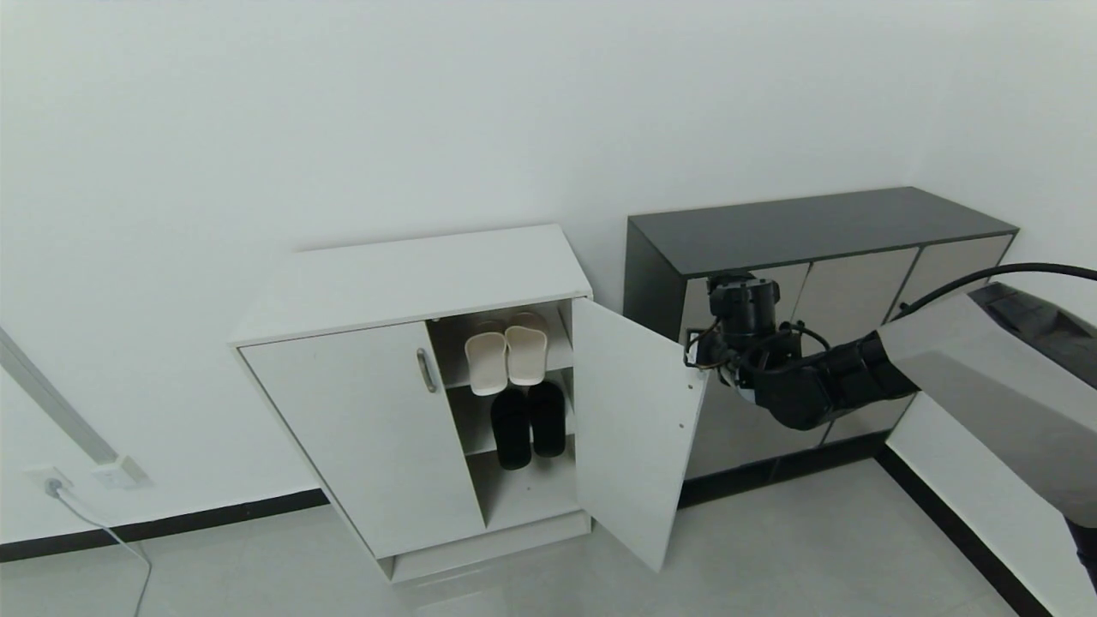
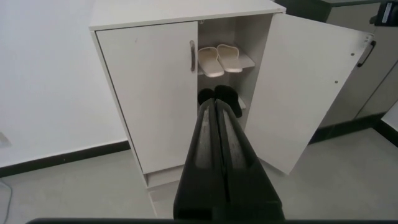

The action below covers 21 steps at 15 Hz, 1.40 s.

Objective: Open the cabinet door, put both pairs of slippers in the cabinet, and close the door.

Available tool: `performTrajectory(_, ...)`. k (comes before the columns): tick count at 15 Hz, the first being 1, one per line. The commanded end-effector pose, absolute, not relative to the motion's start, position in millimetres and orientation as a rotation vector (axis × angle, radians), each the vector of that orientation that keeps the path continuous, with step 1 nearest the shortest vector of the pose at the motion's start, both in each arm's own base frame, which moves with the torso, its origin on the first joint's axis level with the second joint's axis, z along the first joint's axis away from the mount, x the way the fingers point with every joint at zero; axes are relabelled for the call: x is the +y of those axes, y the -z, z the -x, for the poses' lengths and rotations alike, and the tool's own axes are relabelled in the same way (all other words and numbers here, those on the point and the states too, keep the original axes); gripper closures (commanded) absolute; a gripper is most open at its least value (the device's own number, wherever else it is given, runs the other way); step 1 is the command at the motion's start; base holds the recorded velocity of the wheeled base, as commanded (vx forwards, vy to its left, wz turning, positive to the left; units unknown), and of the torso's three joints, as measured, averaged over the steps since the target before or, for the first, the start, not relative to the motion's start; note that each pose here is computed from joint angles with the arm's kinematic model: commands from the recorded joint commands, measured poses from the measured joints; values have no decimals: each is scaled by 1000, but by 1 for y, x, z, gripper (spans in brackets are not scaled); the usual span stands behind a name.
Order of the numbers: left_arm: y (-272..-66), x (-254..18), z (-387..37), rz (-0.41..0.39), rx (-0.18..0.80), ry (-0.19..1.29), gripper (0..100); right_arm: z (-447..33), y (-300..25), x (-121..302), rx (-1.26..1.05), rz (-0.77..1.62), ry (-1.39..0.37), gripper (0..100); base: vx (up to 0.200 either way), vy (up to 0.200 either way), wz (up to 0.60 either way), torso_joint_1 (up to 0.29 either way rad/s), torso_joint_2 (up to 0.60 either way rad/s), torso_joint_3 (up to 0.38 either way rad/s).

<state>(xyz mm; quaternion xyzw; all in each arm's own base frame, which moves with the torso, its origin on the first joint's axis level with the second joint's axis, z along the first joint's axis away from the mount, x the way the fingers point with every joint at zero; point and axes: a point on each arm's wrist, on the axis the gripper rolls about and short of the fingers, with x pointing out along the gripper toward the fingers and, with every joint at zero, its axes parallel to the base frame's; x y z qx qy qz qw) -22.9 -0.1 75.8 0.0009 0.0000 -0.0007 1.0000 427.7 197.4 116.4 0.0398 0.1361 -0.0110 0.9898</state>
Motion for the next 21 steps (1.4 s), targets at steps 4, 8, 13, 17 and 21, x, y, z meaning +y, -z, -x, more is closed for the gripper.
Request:
performTrajectory(4,-76,0,23,-2,0,2,100,-428,-109,201,292,-74,20,100,0,0,0,0,0,0)
performTrajectory(8,-76,0,23,-2,2,2,100,-413,-116,209,355,-80,-11,100,0,0,0,0,0,0)
performTrajectory(13,-76,0,23,-2,2,2,100,-355,-121,257,399,-67,-160,100,0,0,0,0,0,0)
performTrajectory(17,-76,0,23,0,0,2,100,-317,-133,274,404,-66,-247,100,0,0,0,0,0,0)
performTrajectory(21,-76,0,23,0,0,2,100,-312,-131,268,374,-22,-262,100,0,0,0,0,0,0)
